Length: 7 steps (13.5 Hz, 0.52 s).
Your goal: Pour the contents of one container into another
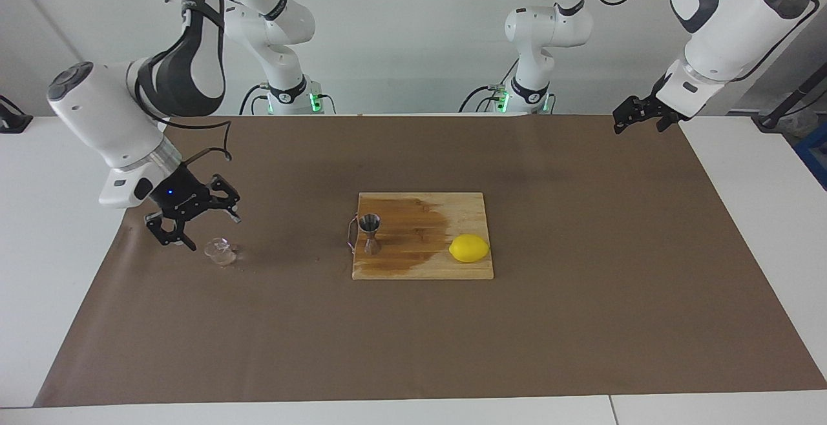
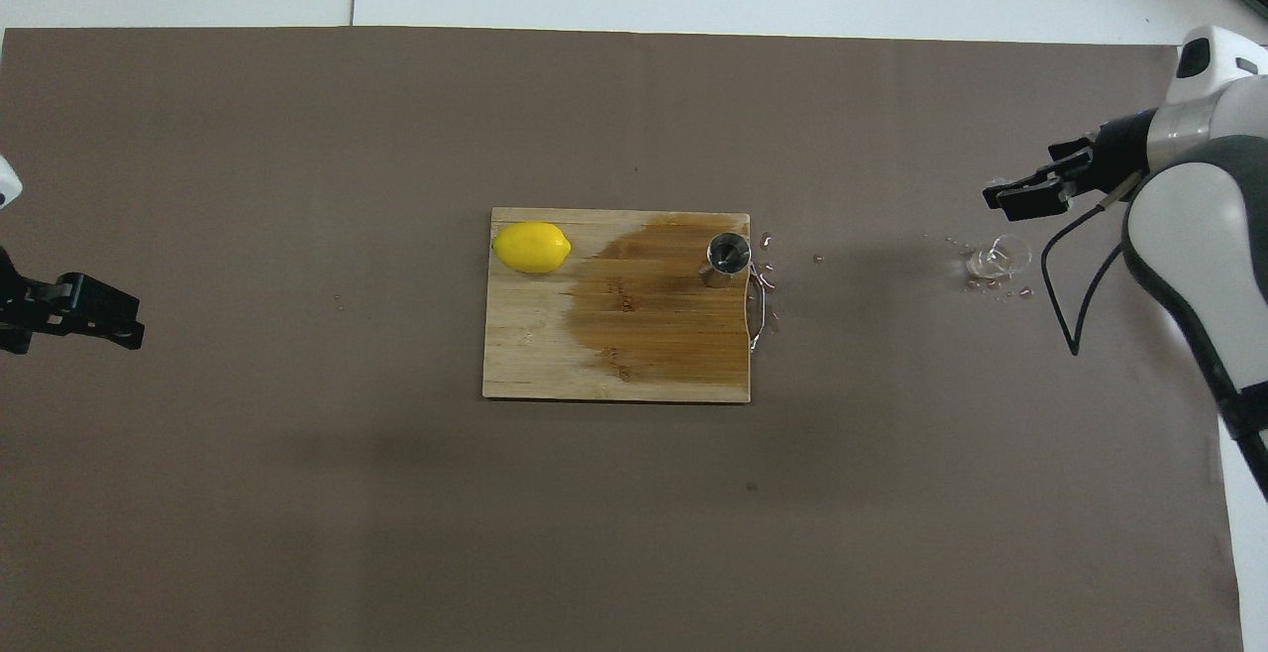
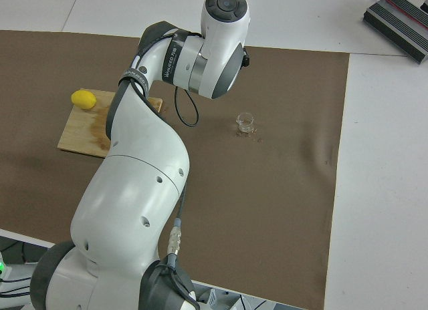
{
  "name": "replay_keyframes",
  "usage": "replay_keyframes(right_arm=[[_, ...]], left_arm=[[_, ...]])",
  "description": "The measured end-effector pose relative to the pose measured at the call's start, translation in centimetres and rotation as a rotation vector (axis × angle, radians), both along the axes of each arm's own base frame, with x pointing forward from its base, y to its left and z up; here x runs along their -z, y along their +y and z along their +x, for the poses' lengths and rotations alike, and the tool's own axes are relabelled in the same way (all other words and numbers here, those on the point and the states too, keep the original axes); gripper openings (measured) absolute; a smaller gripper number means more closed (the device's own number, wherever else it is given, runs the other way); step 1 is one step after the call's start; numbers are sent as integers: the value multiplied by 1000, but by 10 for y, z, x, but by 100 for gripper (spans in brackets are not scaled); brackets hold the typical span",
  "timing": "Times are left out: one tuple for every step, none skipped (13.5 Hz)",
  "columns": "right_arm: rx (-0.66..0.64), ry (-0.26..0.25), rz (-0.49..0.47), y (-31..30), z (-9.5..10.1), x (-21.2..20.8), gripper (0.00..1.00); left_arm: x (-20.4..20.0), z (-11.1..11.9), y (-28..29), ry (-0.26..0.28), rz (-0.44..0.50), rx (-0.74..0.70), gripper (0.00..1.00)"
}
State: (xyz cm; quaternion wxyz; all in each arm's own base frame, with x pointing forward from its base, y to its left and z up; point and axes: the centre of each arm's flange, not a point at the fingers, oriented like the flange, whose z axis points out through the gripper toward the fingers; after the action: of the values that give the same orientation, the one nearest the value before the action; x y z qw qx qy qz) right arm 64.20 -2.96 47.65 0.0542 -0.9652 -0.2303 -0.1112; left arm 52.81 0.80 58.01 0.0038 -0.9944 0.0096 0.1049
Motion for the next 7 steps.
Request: replay_keyframes(right_arm=[[81, 10, -50, 2, 1, -4, 100], [154, 11, -88, 0, 2, -8, 100], [224, 5, -118, -4, 3, -15, 100], [280, 4, -132, -7, 2, -24, 100], [325, 15, -134, -9, -1, -35, 100], [368, 29, -134, -12, -7, -51, 100], [413, 37, -138, -14, -15, -68, 100]], left_arm=[[0, 0, 0, 0, 0, 0, 100], [0, 0, 0, 0, 0, 0, 100], [0, 0, 0, 0, 0, 0, 100], [0, 0, 0, 0, 0, 0, 100], [0, 0, 0, 0, 0, 0, 100], [0, 0, 0, 0, 0, 0, 100], [0, 0, 0, 0, 0, 0, 100]])
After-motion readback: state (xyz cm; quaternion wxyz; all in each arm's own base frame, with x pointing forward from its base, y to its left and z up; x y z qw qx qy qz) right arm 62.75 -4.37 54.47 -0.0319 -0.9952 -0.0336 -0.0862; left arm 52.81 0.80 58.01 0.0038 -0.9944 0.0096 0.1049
